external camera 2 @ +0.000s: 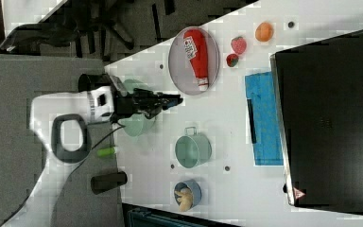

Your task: Flap open oven.

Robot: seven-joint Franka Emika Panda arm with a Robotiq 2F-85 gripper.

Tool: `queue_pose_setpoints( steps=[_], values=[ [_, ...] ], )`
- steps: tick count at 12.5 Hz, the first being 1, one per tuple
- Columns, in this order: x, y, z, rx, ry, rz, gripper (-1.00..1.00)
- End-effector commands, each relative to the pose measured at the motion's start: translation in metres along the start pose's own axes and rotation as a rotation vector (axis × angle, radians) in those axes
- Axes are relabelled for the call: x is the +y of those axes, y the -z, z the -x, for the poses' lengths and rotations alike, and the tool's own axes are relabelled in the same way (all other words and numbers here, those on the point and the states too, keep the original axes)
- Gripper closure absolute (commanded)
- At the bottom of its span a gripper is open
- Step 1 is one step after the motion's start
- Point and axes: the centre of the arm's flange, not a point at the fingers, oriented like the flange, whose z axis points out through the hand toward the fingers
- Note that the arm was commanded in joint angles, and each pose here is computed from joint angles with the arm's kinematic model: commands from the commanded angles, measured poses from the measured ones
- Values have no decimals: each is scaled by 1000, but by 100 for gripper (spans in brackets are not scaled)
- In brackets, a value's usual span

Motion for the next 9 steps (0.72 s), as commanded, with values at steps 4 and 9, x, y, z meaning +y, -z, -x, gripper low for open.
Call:
queue_pose_setpoints(
  steps=[4, 9],
  values=[
    [56, 78, -7, -135, -156, -138, 65],
    [92, 135, 3, -202, -201, -249, 65]
  ],
)
